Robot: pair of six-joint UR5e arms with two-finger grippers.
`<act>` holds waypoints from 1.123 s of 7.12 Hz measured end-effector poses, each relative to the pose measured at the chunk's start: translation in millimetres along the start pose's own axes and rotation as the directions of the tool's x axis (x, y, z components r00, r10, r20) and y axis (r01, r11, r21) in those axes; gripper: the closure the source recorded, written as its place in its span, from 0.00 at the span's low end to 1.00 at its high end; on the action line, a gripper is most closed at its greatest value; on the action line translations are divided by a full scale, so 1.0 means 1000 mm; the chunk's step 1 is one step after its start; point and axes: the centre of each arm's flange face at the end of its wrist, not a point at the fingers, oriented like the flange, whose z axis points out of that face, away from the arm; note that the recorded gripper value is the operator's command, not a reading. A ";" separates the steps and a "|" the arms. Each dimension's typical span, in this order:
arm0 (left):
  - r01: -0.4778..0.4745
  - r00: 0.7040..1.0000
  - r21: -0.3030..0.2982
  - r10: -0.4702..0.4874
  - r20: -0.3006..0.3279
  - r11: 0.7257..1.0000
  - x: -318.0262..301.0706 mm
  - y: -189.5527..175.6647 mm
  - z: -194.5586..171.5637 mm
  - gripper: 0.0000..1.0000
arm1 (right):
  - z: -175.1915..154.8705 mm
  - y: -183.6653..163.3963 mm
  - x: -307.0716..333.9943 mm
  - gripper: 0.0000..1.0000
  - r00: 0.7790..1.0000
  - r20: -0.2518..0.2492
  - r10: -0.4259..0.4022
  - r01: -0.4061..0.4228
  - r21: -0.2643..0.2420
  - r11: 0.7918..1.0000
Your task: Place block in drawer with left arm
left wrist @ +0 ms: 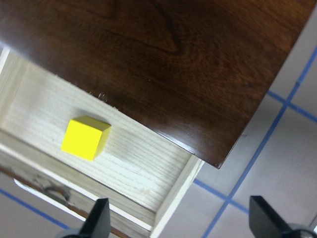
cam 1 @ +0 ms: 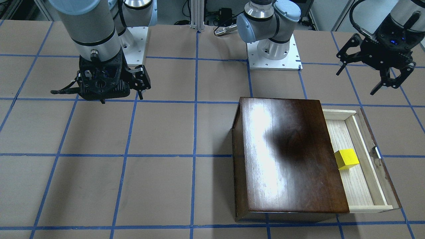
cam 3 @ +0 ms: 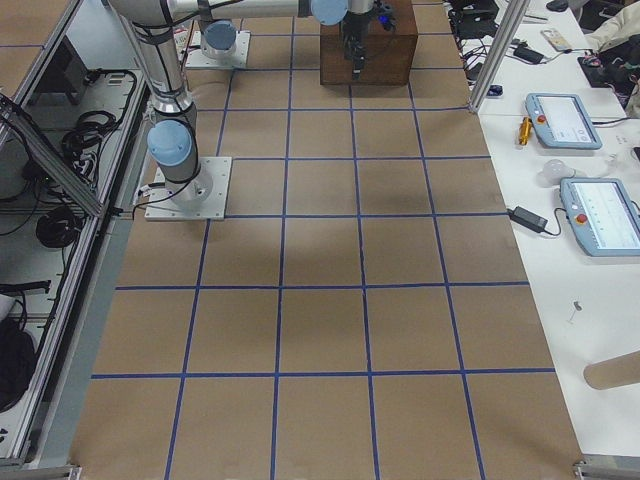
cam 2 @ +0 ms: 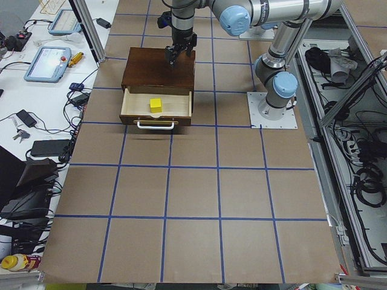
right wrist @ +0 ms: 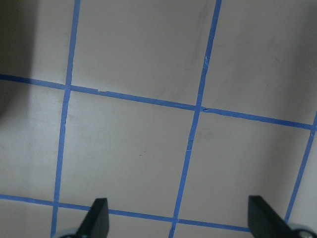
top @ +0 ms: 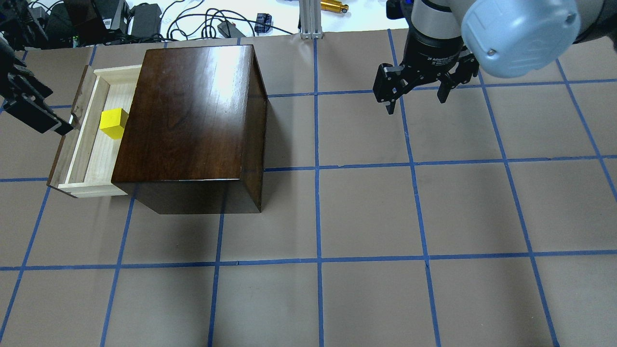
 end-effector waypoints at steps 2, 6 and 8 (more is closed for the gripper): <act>0.167 0.984 0.027 -0.169 0.063 0.985 0.040 -0.045 0.003 0.00 | 0.000 0.000 0.000 0.00 1.000 0.000 0.000 0.000 0.000 1.000; 0.570 0.819 0.040 -0.572 0.046 0.821 0.118 -0.101 0.023 0.00 | 0.000 0.000 0.000 0.00 1.000 0.000 0.000 0.000 0.000 1.000; 0.624 0.779 0.039 -0.625 0.042 0.780 0.128 -0.106 0.026 0.00 | 0.000 0.000 0.000 0.00 1.000 0.000 -0.001 0.001 0.000 1.000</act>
